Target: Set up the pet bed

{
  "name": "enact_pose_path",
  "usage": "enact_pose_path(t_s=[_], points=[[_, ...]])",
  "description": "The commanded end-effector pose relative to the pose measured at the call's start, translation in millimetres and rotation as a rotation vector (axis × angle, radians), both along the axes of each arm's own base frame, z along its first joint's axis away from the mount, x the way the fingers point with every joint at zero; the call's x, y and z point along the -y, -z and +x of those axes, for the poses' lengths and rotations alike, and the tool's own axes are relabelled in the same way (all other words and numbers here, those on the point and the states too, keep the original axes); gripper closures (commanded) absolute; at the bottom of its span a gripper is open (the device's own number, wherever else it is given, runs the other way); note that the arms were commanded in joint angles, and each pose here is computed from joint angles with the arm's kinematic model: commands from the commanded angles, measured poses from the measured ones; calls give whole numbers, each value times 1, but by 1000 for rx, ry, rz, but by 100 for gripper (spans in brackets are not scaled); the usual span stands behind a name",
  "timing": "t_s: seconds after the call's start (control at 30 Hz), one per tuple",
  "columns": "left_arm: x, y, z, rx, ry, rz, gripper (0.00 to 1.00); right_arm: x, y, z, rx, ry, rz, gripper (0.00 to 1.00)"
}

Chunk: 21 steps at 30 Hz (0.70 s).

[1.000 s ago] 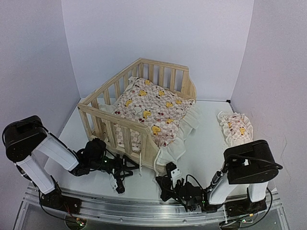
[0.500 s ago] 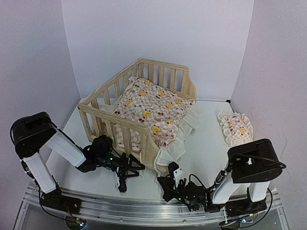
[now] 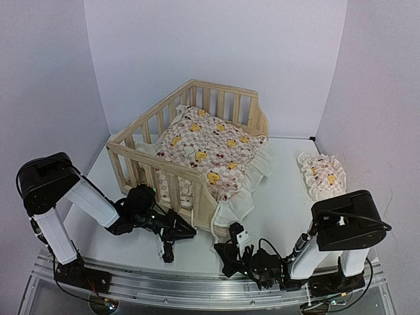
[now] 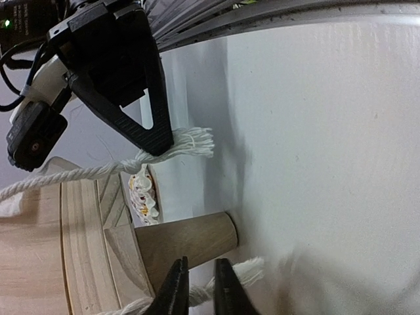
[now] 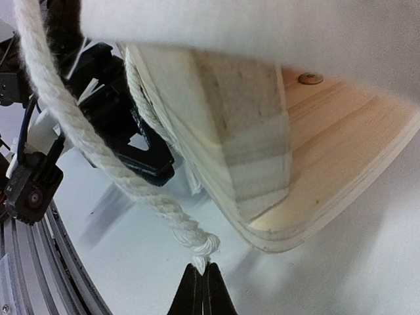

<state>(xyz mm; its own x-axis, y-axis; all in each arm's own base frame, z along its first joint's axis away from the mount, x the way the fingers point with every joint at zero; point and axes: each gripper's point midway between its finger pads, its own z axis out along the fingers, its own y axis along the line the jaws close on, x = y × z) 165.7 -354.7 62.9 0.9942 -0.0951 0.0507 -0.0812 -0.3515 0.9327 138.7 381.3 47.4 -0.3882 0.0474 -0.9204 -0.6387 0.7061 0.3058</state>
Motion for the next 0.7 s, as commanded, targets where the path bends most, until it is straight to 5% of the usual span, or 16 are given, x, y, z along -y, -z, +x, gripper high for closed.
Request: enact_pose_path(t_s=[0.0,0.37,0.47,0.53,0.67], points=[[13,-34,18,407,94,-128,99,-15,-44,-3,7,-24,205,100],[-12,-53,-13,207,67,-131,100,-46,-66,-20,34,-153,247,100],[-26,-49,-23,-28,23,24,96,-62,-76,-33,46,-219,262,100],[-33,-68,-35,-262,-19,98,75,-69,-81,-39,55,-240,265,100],[-47,-91,-57,-714,-140,253,57,-87,-91,-48,77,-281,259,100]])
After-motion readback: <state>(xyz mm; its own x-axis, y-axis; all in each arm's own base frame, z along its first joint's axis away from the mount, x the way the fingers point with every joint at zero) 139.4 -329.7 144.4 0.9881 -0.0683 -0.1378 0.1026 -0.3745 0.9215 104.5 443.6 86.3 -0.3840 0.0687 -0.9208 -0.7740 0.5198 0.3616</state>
